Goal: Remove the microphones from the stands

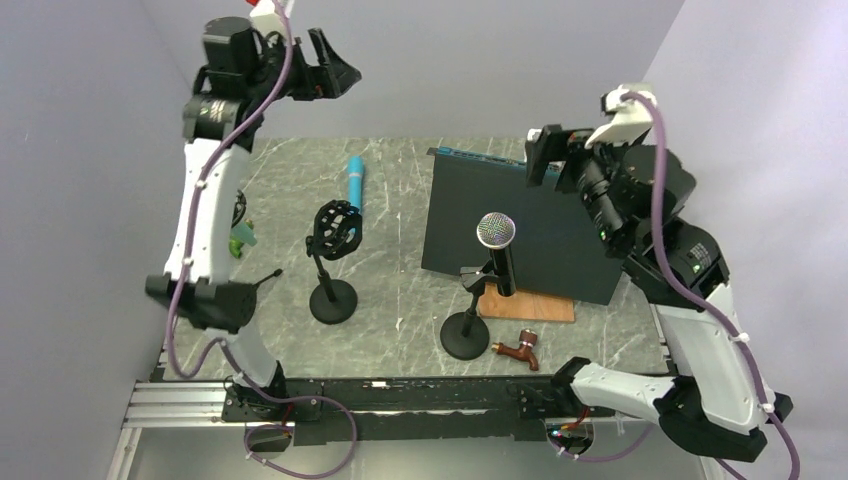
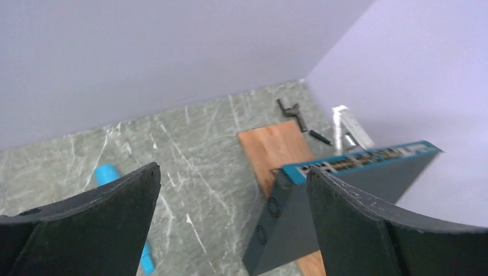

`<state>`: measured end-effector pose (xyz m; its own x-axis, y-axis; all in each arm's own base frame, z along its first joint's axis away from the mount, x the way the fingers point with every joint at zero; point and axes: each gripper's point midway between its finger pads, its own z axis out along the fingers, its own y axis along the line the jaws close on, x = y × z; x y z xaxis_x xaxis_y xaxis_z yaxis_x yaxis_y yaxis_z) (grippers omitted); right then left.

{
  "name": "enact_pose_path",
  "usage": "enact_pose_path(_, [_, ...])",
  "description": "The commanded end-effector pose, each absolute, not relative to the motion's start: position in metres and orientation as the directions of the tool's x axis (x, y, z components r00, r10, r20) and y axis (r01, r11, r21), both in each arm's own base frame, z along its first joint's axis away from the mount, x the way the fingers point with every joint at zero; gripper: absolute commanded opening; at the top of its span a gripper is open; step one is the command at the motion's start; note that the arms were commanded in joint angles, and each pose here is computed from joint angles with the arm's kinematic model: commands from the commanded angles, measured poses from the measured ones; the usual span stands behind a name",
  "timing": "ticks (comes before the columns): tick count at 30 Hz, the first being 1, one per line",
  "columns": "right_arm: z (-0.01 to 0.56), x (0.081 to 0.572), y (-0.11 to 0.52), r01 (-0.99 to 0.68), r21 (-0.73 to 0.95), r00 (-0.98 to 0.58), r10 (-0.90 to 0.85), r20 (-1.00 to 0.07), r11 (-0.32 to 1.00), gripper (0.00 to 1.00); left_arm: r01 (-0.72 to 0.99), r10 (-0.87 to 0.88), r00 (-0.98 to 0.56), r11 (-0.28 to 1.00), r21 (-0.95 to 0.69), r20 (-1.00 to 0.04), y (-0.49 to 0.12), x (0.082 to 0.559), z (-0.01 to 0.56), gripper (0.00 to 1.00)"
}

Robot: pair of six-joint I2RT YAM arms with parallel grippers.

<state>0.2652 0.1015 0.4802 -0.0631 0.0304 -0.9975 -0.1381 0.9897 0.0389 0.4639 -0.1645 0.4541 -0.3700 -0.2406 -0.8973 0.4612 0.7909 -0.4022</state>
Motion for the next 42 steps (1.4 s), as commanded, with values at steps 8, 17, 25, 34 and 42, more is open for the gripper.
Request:
enact_pose_path(8, [0.572, 0.279, 0.163, -0.362, 0.159, -0.008, 0.167, -0.986, 0.919, 1.0, 0.522, -0.211, -0.198, 0.804, -0.285, -0.957, -0.138, 0.328, 0.502, 0.99])
enact_pose_path(17, [0.571, 0.254, 0.299, -0.642, 0.18, -0.085, 0.164, -0.983, 0.746, 1.0, 0.345, -0.157, -0.143, 0.917, -0.198, -0.977, -0.085, 0.24, 0.454, 0.99])
enact_pose_path(25, [0.527, 0.211, 0.379, -0.74, 0.112, -0.096, 0.06, -0.994, 0.664, 1.0, 0.279, -0.237, -0.356, 0.896, -0.344, -0.904, -0.086, 0.202, 0.356, 0.92])
enact_pose_path(34, [0.5, 0.208, 0.367, -0.697, 0.045, -0.084, -0.02, -0.996, 0.716, 1.0, 0.179, -0.322, -0.411, 0.889, -0.421, -0.853, -0.083, 0.212, 0.322, 0.71])
enact_pose_path(42, [0.509, 0.205, 0.324, -0.648, 0.054, -0.02, 0.054, -0.998, 0.759, 1.0, 0.134, -0.329, -0.393, 0.903, -0.408, -0.859, -0.076, 0.225, 0.321, 0.61])
